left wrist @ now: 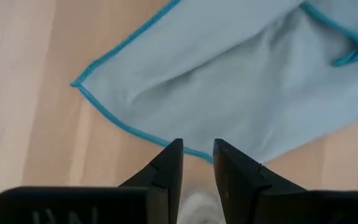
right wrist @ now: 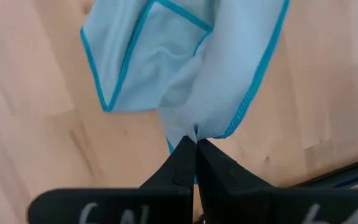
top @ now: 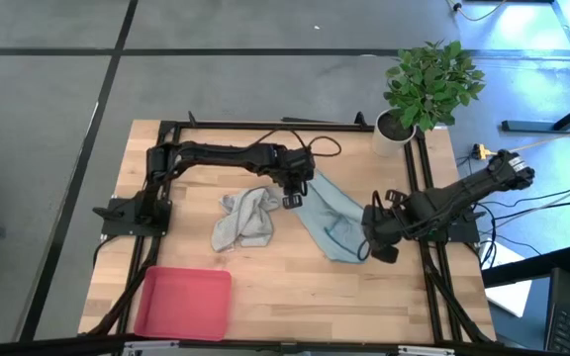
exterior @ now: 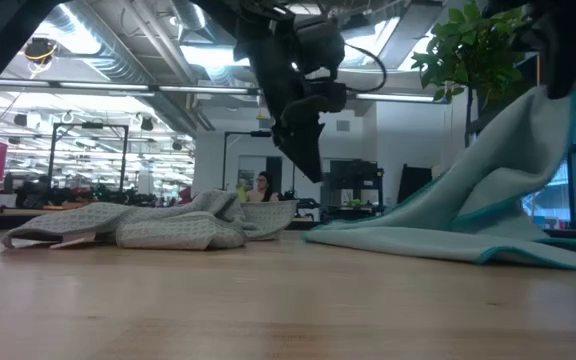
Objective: Roll microfiber towels into tight, uniform cylinder then place into a basket
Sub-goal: Fold the blue towel
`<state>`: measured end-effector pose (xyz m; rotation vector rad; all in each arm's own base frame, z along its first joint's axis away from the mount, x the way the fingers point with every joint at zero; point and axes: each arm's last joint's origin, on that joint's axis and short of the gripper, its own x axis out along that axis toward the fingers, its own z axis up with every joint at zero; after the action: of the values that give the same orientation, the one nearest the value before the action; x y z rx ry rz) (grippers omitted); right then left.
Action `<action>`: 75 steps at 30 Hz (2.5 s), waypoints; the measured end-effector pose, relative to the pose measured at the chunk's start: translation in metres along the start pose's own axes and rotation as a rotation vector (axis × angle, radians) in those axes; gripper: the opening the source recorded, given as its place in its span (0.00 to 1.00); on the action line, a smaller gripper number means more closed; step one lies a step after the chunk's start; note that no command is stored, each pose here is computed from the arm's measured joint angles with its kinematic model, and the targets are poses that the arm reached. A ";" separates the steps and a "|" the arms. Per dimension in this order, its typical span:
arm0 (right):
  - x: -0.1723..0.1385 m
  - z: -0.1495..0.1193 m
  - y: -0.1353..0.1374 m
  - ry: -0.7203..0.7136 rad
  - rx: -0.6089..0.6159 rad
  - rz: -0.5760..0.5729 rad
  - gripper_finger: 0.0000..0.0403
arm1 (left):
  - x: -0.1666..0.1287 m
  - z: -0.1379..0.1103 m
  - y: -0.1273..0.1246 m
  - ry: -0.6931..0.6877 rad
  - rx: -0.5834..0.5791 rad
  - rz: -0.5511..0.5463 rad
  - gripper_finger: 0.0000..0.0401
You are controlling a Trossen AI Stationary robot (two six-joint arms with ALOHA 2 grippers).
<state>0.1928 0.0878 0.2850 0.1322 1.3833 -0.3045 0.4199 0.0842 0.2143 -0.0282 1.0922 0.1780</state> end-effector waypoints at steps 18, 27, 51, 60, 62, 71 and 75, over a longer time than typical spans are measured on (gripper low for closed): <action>-0.005 -0.037 0.038 -0.020 -0.011 0.074 0.02 | 0.028 0.041 -0.044 -0.239 0.095 -0.054 0.20; -0.007 -0.045 0.043 -0.025 -0.019 0.086 0.02 | 0.075 0.059 -0.031 -0.248 0.074 -0.097 0.20; -0.007 -0.047 0.041 -0.071 -0.043 0.020 0.02 | 0.093 0.023 -0.051 0.183 -0.020 -0.092 0.20; -0.007 -0.047 0.037 -0.111 -0.048 -0.040 0.02 | 0.087 0.014 -0.102 0.242 0.046 -0.196 0.20; -0.007 -0.047 0.037 -0.108 -0.049 -0.045 0.02 | 0.087 0.013 -0.109 0.232 0.089 -0.169 0.20; -0.007 -0.047 0.037 -0.109 -0.044 -0.046 0.02 | 0.039 0.032 -0.098 0.107 0.083 -0.093 0.20; -0.007 -0.047 0.037 -0.112 -0.042 -0.044 0.02 | 0.034 0.036 -0.081 0.091 0.053 -0.068 0.20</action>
<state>0.1579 0.1365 0.2799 0.0490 1.2822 -0.3149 0.4797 0.0124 0.1951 -0.0259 1.1849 0.0871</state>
